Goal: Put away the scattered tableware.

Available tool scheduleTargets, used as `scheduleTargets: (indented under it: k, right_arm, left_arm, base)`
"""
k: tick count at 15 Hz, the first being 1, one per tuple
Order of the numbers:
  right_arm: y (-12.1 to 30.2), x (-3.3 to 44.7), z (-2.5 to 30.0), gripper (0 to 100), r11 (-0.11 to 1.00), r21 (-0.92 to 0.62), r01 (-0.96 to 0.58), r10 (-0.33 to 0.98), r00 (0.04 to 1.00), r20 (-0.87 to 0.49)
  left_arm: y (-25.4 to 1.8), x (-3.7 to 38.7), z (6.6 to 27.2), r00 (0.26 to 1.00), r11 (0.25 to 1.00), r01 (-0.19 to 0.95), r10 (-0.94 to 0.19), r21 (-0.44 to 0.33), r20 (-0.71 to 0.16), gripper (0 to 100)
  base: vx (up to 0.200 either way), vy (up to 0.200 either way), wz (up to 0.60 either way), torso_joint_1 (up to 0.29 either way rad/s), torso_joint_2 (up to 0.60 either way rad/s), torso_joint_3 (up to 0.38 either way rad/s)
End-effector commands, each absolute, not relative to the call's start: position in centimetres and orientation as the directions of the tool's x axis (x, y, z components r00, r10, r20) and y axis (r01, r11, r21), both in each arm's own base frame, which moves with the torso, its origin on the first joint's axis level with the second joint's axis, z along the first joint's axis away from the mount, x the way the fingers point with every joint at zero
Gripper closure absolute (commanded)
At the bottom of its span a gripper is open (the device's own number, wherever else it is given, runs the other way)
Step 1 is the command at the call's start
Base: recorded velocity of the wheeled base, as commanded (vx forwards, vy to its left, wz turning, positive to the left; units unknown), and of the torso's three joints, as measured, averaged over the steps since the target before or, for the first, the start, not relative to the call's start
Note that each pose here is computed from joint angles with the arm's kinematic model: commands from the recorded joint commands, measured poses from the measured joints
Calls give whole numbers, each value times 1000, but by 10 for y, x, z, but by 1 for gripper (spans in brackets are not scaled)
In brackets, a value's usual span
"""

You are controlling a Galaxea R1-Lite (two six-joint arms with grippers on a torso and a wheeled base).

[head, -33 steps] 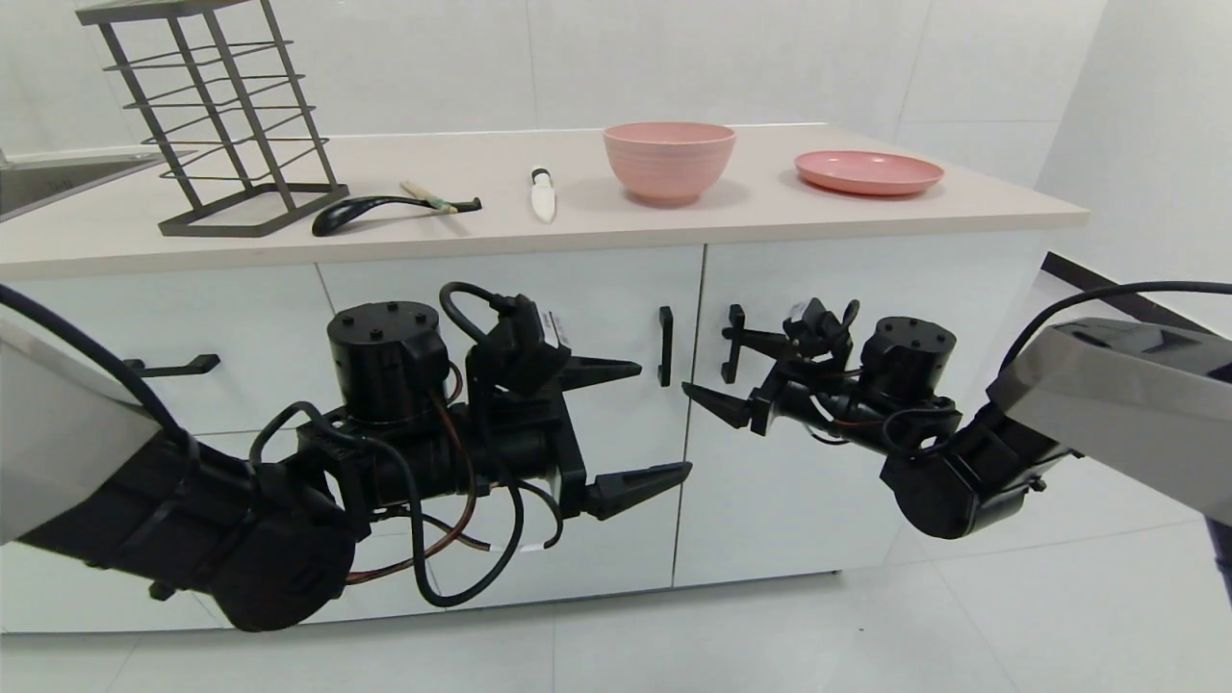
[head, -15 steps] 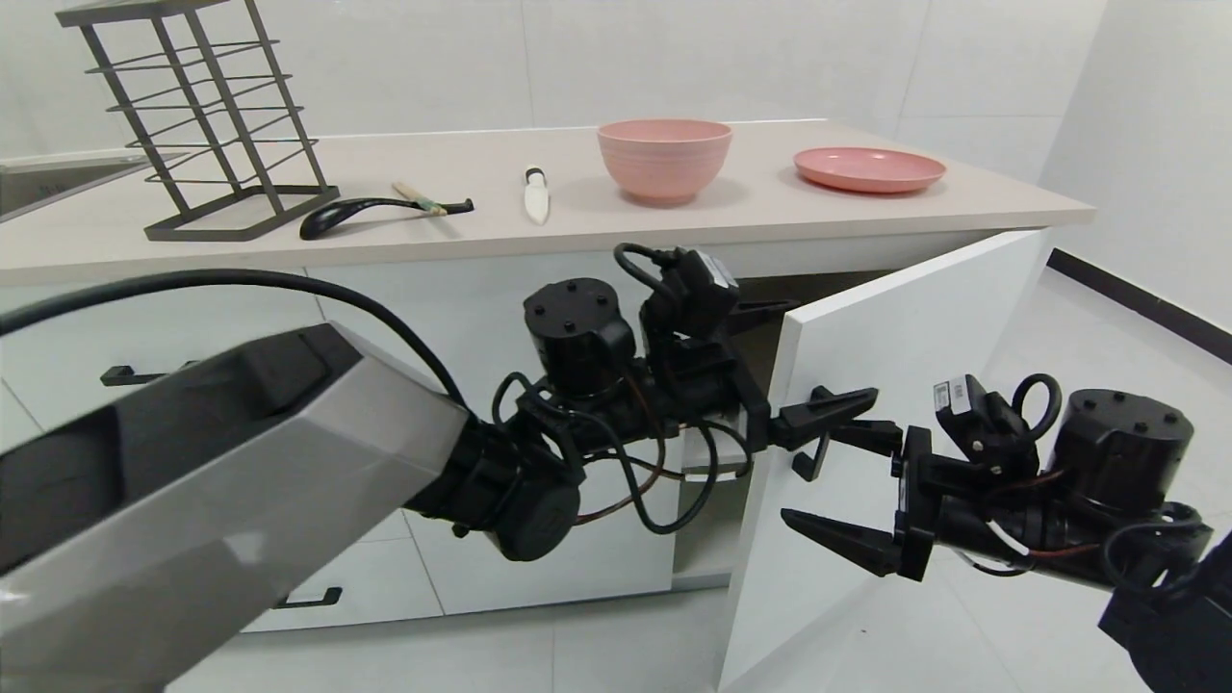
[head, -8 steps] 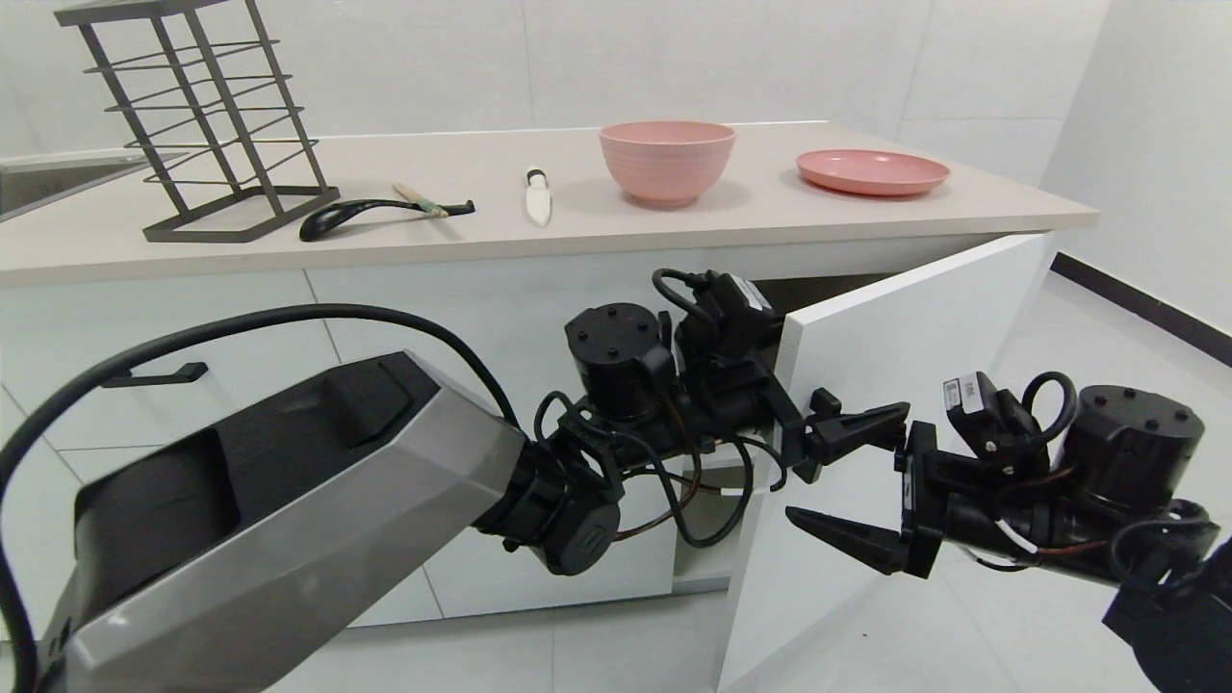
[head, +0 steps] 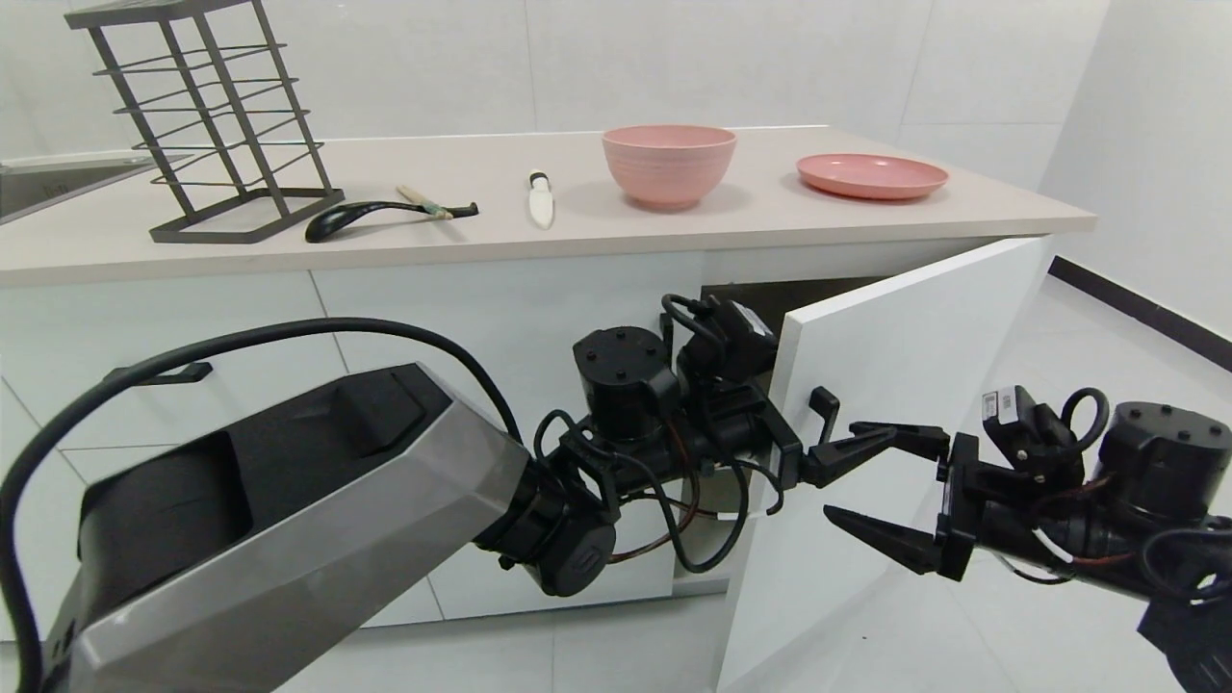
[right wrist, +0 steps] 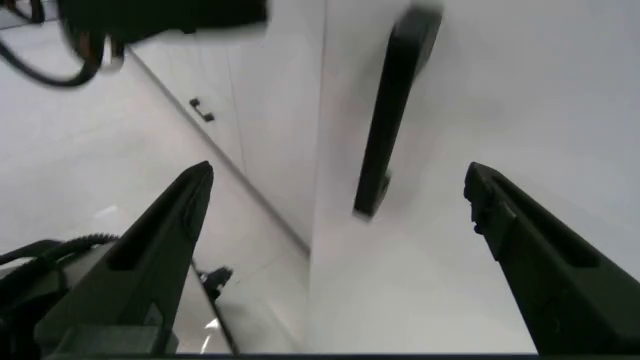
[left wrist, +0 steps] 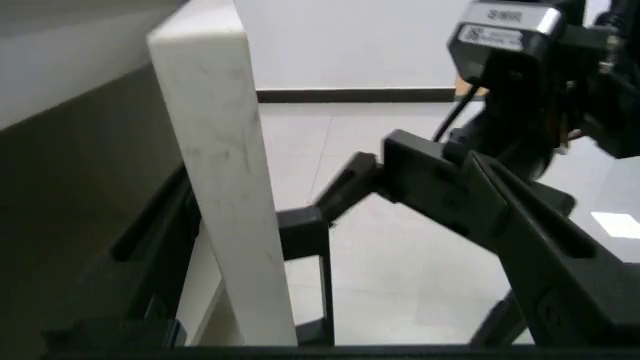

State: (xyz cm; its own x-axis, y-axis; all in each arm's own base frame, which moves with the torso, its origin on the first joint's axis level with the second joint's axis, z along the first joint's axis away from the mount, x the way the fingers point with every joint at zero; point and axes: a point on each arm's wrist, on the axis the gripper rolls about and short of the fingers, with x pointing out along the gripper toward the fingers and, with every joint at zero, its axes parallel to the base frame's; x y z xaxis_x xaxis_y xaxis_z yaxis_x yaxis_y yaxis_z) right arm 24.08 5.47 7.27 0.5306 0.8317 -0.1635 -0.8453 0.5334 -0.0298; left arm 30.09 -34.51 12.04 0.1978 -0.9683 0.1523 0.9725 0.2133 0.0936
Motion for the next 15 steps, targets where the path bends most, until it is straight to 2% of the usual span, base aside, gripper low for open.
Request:
scheduleTargets:
  k: [1, 7, 9, 12, 13, 15]
  right_arm:
    - [49, 216, 72, 0, 543, -4, -839, 823, 534, -195]
    - [32, 152, 134, 0, 583, -239, -777, 800, 599, 3]
    - [31, 139, 149, 0, 583, -312, -751, 802, 593, 71]
    - [30, 130, 189, 0, 596, -462, -657, 796, 562, 227]
    - [29, 127, 211, 0, 603, -522, -603, 791, 536, 296]
    - [28, 120, 220, 0, 609, -553, -569, 787, 521, 331]
  left_arm:
    - [-341, 301, 122, 207, 223, 970, -966, 95, 154, 0]
    - [-336, 302, 114, 217, 227, 972, -968, 65, 125, 0]
    - [-334, 306, 108, 229, 237, 969, -967, 64, 115, 0]
    - [-337, 304, 103, 216, 225, 972, -969, 65, 118, 0]
    - [-342, 298, 107, 193, 205, 976, -971, 77, 144, 0]
    - [-348, 286, 105, 162, 176, 981, -975, 83, 153, 0]
  base:
    - [0, 0, 0, 0, 0, 0]
    - [0, 0, 0, 0, 0, 0]
    - [0, 0, 0, 0, 0, 0]
    - [0, 0, 0, 0, 0, 0]
    - [0, 0, 0, 0, 0, 0]
    - [0, 0, 0, 0, 0, 0]
